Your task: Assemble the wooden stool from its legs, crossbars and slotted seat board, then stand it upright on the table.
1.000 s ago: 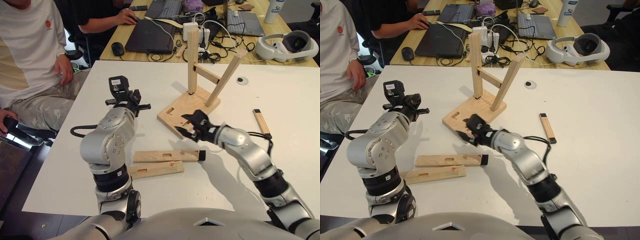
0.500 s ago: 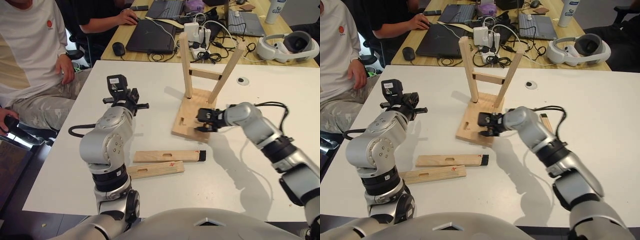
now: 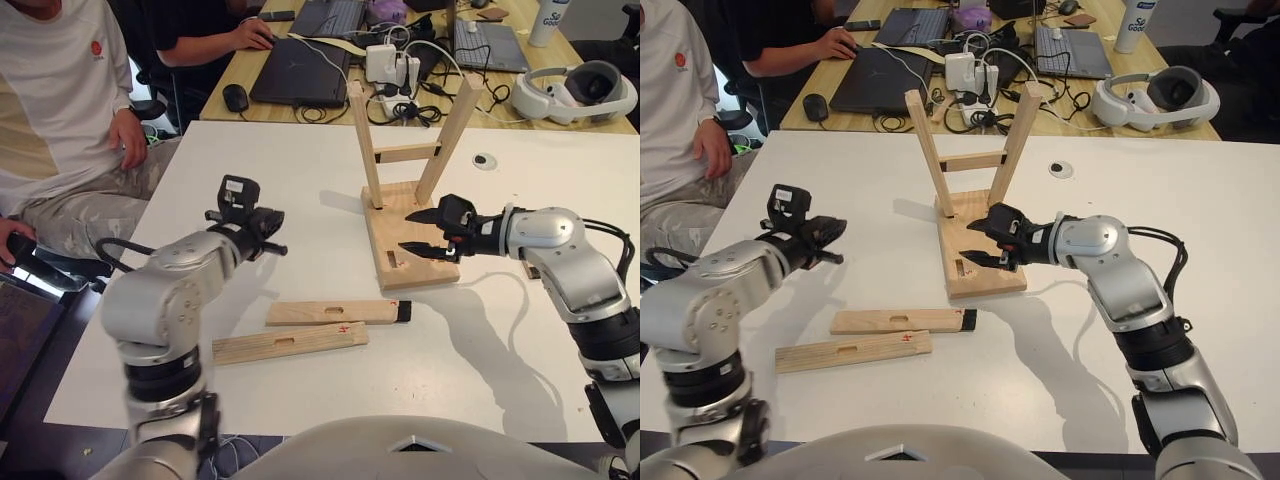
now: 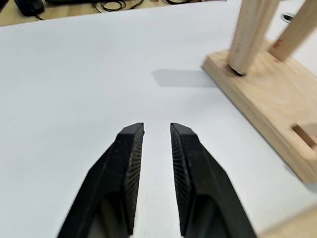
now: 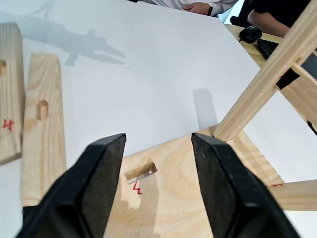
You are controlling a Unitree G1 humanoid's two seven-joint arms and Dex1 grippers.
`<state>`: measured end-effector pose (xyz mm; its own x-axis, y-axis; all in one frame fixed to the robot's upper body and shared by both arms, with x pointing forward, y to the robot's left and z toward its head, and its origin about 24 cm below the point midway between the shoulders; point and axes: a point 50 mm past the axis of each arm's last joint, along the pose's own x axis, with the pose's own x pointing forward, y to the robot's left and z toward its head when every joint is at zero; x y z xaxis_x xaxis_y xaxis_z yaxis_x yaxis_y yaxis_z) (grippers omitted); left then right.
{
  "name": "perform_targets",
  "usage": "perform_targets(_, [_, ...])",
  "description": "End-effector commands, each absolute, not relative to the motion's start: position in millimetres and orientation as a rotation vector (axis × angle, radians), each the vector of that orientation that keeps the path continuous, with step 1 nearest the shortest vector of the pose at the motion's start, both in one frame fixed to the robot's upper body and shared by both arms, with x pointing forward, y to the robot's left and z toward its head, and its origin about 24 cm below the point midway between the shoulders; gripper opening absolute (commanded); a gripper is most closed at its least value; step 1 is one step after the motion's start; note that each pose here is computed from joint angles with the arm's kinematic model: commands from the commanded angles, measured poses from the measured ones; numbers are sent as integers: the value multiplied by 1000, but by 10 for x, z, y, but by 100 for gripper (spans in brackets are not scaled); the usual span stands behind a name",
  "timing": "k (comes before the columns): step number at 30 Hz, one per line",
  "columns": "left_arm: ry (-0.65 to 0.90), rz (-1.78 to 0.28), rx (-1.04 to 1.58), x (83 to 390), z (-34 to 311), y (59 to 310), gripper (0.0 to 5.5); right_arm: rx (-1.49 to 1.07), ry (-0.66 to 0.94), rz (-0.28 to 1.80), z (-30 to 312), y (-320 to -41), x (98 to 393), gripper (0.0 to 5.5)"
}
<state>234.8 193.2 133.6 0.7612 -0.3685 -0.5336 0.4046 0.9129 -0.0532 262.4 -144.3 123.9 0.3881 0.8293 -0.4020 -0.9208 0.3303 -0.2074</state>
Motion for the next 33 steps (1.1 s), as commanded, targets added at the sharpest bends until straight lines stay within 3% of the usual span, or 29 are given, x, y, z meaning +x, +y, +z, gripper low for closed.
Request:
perform_targets(1, [628, -844, 69, 1971, 1540, 1973, 101, -237, 195, 1031, 1331, -1570, 2459, 248])
perform_targets(8, [779, -1273, 115, 1523, 1487, 1734, 101, 75, 106, 804, 1434, -1602, 2245, 248])
perform_targets(16, [875, -1388, 338, 1584, 1218, 1616, 101, 205, 37, 764, 1543, -1382, 2112, 248])
perform_targets(24, [981, -1275, 698, 1938, 899, 2043, 101, 185, 19, 729, 1619, -1439, 2206, 248])
perform_targets(29, [974, -1174, 876, 2183, 847, 2261, 101, 161, 30, 711, 1611, -1471, 2267, 248])
perform_targets(33, [916, -1065, 951, 2361, 802, 2296, 101, 145, 40, 706, 1610, -1486, 2315, 248])
